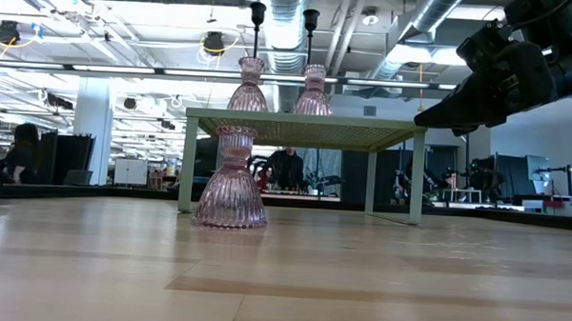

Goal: Pick & Place candle stick holders
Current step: Put the black candle holder on the shelf

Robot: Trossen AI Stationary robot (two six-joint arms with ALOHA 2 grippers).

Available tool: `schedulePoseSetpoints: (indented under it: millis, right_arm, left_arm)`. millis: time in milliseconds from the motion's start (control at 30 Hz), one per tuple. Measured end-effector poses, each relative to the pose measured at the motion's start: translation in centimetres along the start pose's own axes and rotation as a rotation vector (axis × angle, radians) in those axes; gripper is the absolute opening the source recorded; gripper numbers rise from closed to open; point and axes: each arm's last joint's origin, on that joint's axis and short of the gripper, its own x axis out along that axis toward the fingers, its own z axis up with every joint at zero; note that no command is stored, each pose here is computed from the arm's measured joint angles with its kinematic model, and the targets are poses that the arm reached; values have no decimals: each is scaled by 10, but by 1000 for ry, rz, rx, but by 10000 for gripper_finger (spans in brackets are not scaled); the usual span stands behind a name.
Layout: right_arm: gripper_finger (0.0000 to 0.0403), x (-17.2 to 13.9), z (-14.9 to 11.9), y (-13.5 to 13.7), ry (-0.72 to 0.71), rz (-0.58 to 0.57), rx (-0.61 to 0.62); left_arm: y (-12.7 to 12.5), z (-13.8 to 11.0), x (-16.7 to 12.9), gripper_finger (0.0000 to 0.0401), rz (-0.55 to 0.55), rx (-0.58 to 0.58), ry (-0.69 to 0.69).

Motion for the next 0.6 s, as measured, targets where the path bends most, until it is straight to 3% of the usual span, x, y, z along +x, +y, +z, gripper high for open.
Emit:
schedulePoseSetpoints:
  millis: [200,400,600]
  right_arm:
    - [1,0,3,0,-26,1,6]
    - [1,-1,17,1,-171,12,37]
    - [1,-3,23,4,-237,32,48]
  left_arm:
    - [-15,-2,-26,211,-155,61,50]
    - [-29,-11,-48,129,-301,161,115]
    - [-45,-20,-64,62,-517,182,150]
